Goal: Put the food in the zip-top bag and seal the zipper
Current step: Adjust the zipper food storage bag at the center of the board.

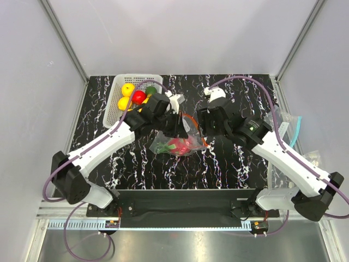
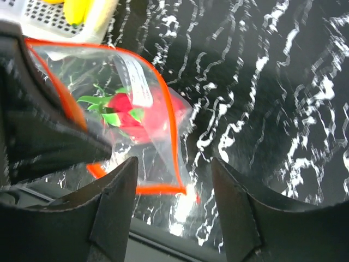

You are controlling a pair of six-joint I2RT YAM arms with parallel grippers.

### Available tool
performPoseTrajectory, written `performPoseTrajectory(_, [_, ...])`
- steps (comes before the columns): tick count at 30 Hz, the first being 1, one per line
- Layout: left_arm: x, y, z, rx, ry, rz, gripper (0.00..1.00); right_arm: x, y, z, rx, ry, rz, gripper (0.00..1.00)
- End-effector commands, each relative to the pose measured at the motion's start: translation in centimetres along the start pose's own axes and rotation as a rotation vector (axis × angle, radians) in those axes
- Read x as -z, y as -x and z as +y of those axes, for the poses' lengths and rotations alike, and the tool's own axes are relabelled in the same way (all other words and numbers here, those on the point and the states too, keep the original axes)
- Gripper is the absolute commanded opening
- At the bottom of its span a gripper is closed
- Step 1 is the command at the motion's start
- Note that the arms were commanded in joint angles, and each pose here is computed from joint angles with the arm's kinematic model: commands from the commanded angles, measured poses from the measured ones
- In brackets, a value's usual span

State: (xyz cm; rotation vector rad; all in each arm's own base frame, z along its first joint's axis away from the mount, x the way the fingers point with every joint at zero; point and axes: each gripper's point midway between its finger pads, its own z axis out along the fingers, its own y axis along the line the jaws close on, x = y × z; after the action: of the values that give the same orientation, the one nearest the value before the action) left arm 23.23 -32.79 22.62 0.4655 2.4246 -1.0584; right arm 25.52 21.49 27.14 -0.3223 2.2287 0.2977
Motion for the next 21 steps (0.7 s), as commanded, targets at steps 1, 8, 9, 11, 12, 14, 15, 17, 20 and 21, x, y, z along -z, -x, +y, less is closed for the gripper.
performPoseTrajectory(1, [2.1,0.8,-0.6,-0.039,-0.018,-0.096,0.0,-2.3,1.4,1.6,0.08,0.071,-0.03,0.63])
performPoseTrajectory(8, [2.9,0.2,0.4,-0.04,-0.015,-0.119,0.0,-6.0,1.8,2.9,0.065,0.164,0.005,0.61])
performPoseTrajectory(9, [2.9,0.1,0.4,-0.042,-0.02,-0.121,0.0,-6.3,1.8,3.1,0.068,0.173,0.008,0.61])
performPoseTrajectory(11, [2.7,-0.1,0.9,-0.042,-0.016,-0.112,0.0,-7.4,1.7,3.5,0.068,0.194,0.021,0.6])
performPoseTrajectory(12, [2.6,-0.3,1.0,-0.041,-0.015,-0.105,0.0,-7.6,1.8,3.5,0.068,0.194,0.024,0.59])
performPoseTrajectory(14, [2.6,-0.2,1.3,-0.043,-0.013,-0.109,0.0,-8.6,1.4,3.7,0.071,0.202,0.05,0.56])
performPoseTrajectory(15, [2.7,-0.2,1.5,-0.042,-0.011,-0.107,0.0,-8.8,1.2,3.9,0.072,0.21,0.06,0.55])
performPoseTrajectory(17, [2.8,0.1,1.9,-0.039,-0.008,-0.112,0.0,-9.1,0.9,4.1,0.07,0.215,0.075,0.45])
performPoseTrajectory(20, [3.3,0.8,2.6,-0.031,-0.009,-0.126,0.0,-8.7,0.7,3.3,0.054,0.176,0.084,0.12])
performPoseTrajectory(21, [3.4,1.0,2.6,-0.028,-0.013,-0.125,0.0,-8.4,0.8,3.0,0.044,0.158,0.085,0.05])
